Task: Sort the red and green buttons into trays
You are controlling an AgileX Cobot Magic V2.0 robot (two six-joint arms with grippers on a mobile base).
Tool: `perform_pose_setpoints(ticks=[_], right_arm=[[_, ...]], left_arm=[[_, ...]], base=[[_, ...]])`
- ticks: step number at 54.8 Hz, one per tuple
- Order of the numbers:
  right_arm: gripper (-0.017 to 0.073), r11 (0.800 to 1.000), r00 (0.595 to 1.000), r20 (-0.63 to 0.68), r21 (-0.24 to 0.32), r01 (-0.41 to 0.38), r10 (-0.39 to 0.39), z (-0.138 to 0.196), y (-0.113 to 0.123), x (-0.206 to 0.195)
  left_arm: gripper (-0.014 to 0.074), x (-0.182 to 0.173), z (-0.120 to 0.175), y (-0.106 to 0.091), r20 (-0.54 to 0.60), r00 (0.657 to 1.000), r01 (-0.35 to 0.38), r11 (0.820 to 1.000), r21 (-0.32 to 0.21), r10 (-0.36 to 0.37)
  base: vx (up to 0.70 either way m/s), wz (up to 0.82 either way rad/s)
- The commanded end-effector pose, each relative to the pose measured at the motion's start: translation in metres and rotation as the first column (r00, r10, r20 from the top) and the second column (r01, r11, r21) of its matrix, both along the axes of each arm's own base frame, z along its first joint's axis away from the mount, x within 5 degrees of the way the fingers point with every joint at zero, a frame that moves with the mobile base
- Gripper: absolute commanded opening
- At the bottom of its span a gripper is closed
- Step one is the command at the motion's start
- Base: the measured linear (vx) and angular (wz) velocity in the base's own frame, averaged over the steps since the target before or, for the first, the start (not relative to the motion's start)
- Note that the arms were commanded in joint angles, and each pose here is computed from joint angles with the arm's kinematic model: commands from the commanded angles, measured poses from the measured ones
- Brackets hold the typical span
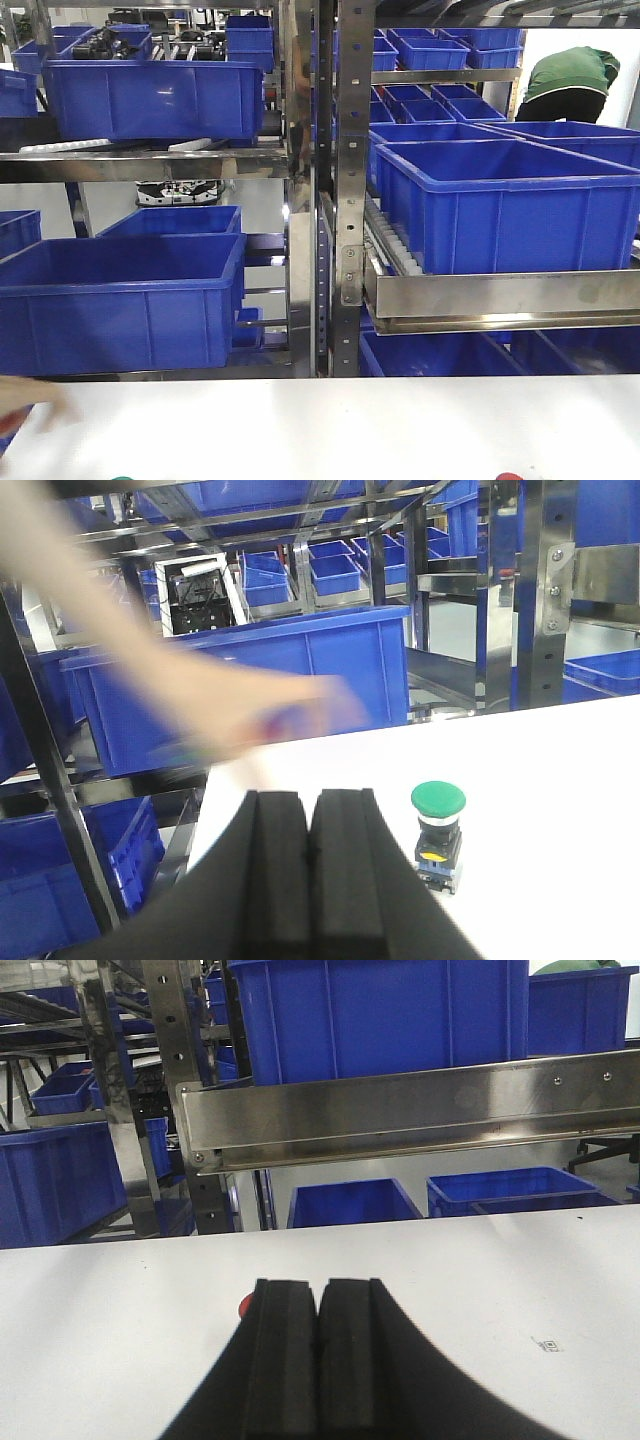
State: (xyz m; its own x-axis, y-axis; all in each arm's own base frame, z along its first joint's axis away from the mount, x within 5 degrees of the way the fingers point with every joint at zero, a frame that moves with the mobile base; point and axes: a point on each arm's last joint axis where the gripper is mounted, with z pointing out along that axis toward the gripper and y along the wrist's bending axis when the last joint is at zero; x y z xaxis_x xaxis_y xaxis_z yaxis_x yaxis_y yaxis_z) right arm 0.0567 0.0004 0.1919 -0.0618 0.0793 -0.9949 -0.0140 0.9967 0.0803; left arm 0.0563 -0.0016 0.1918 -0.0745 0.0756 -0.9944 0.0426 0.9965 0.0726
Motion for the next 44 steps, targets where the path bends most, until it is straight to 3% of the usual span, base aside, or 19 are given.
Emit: perform_pose_setpoints(ticks=[1, 36, 41, 44], right_arm=[[-0.0008, 1.0, 0.996, 0.084, -0.019, -0.004, 0.006, 0.006, 0.001, 0.0], [-0.0008, 1.0, 0.993, 0.122, -0.016, -0.009, 0.011, 0.01, 0.001, 0.0], [-0.0008, 1.0, 0.987, 0.16, -0.024, -0.009, 0.012, 0.021, 0.001, -0.002], [-0.0008, 0.999, 0.979, 0.205, -0.052, -0.003, 0.014, 0.036, 0.001, -0.005]], left_arm=[[-0.0006, -0.002, 0.016, -0.001, 0.117, 0.993, 0.008, 1.0, -0.015, -0.006], [-0.0006, -0.002, 0.016, -0.001, 0.117, 0.993, 0.008, 1.0, -0.015, -0.006], [-0.0006, -0.003, 0.029, -0.001, 0.22, 0.975, 0.015, 1.0, 0.004, -0.016], [-0.0006, -0.006, 0.042, -0.002, 0.334, 0.942, 0.035, 0.998, -0.044, -0.018]], base=[[0.0, 0.0], [0.0, 0.0], [0.0, 0.0], [0.0, 0.0]])
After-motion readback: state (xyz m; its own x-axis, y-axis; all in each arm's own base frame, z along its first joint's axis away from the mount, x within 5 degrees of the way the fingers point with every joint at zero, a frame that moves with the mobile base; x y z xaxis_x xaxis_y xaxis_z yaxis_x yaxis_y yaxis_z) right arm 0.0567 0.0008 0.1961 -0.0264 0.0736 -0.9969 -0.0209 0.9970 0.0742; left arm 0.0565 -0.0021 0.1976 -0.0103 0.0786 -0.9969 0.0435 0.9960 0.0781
